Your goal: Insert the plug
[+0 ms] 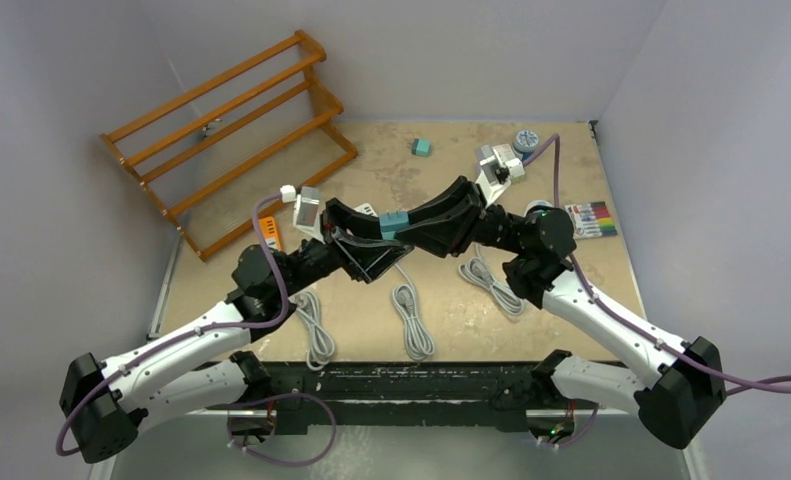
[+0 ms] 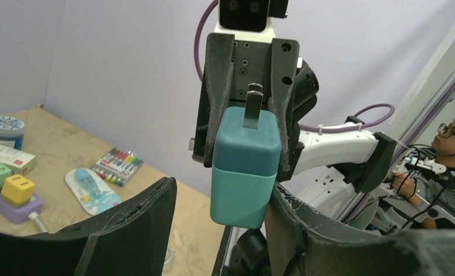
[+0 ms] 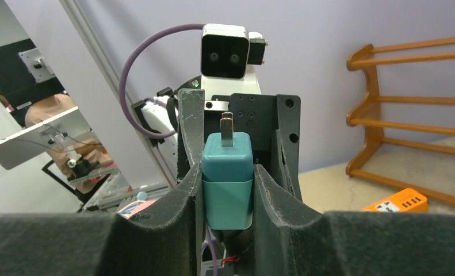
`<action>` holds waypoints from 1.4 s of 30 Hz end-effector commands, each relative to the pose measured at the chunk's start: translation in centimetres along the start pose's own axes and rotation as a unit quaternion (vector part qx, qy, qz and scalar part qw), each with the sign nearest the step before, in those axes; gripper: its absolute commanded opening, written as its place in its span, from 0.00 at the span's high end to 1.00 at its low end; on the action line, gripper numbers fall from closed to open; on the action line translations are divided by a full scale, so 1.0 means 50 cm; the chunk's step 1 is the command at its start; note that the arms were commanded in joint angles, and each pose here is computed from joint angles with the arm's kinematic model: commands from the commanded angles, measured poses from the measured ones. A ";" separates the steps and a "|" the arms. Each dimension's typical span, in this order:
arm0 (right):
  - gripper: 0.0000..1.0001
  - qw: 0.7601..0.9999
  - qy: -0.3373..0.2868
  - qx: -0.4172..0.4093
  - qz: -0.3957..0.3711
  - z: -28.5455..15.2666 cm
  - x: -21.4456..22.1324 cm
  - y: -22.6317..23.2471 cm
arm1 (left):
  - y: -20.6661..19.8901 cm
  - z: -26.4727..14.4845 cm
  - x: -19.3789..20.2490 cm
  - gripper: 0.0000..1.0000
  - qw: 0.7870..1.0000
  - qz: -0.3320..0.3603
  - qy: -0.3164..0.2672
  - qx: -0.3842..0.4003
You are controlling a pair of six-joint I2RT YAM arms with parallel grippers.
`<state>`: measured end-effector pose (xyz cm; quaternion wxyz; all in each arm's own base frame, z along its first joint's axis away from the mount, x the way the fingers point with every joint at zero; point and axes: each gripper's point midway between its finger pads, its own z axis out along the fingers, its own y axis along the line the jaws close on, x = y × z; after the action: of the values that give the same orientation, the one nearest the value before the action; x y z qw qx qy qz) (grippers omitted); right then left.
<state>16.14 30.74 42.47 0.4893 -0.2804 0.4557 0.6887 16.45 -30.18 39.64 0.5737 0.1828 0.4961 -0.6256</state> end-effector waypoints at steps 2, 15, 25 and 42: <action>1.00 0.999 -0.006 -0.023 -0.036 0.002 -0.030 0.046 | 0.010 -0.018 -0.005 0.44 0.999 0.034 0.012 -0.028; 1.00 0.994 0.062 0.004 -0.085 -0.016 -0.018 0.055 | 0.035 -0.053 -0.017 0.28 0.992 0.058 0.051 -0.102; 1.00 0.981 0.160 0.038 -0.102 -0.067 0.014 0.079 | -0.076 -0.105 -0.103 0.23 0.994 0.069 0.056 -0.062; 1.00 0.970 0.210 0.030 -0.115 -0.068 0.029 0.068 | -0.130 -0.017 -0.040 0.54 0.980 0.027 0.192 0.050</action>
<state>13.09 28.24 38.29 0.4328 -0.4329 0.5774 0.5403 12.08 -30.12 39.53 0.4468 0.3361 0.6084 -0.5632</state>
